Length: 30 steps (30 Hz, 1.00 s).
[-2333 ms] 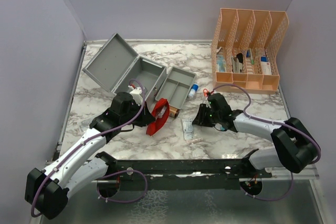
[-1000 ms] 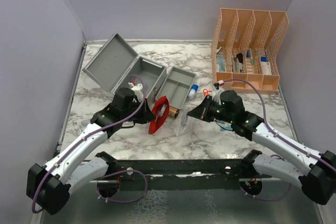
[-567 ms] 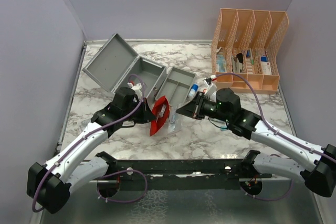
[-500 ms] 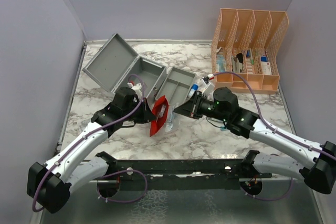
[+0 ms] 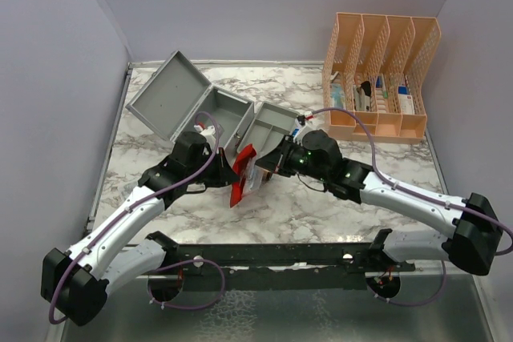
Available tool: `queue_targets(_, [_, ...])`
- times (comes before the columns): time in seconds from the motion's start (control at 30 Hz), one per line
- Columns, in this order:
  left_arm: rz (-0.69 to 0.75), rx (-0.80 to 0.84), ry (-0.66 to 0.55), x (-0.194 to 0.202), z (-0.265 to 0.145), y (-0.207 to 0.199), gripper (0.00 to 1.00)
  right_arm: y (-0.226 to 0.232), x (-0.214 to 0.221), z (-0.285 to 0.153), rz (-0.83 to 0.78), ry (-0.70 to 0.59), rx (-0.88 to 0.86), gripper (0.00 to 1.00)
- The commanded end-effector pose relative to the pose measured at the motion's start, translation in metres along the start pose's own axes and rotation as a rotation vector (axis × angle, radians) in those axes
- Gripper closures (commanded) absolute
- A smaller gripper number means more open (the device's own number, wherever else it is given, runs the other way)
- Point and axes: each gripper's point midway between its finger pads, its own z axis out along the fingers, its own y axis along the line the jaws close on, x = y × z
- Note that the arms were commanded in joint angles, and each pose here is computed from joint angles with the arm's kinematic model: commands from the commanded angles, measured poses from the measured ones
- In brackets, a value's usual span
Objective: Organize the medicine kit
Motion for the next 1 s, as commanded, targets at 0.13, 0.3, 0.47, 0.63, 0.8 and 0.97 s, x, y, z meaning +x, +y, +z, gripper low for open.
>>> queue_targets(0.13, [0.054, 0.067, -0.014, -0.005, -0.007, -0.015, 1.0, 0.016, -0.024, 0.02, -0.055, -0.107, -0.025, 0.99])
queue_targets(0.3, [0.066, 0.087, -0.014, -0.005, -0.007, -0.018, 1.0, 0.016, -0.019, 0.028, -0.092, -0.109, -0.08, 0.99])
queue_targets(0.47, [0.068, 0.098, -0.025, -0.005, -0.009, -0.02, 1.0, 0.013, -0.014, 0.033, -0.081, -0.097, -0.085, 0.99])
queue_targets(0.63, [0.073, 0.107, -0.034, -0.006, -0.012, -0.021, 1.0, 0.012, -0.007, 0.034, -0.089, -0.081, -0.112, 0.99])
queue_targets(0.8, [0.07, 0.106, -0.045, -0.007, -0.013, -0.022, 1.0, 0.013, 0.005, 0.03, -0.134, -0.041, -0.167, 0.99])
queue_targets(0.97, [0.075, 0.113, -0.048, -0.009, -0.014, -0.024, 1.0, 0.014, 0.02, 0.028, -0.162, 0.005, -0.235, 0.99])
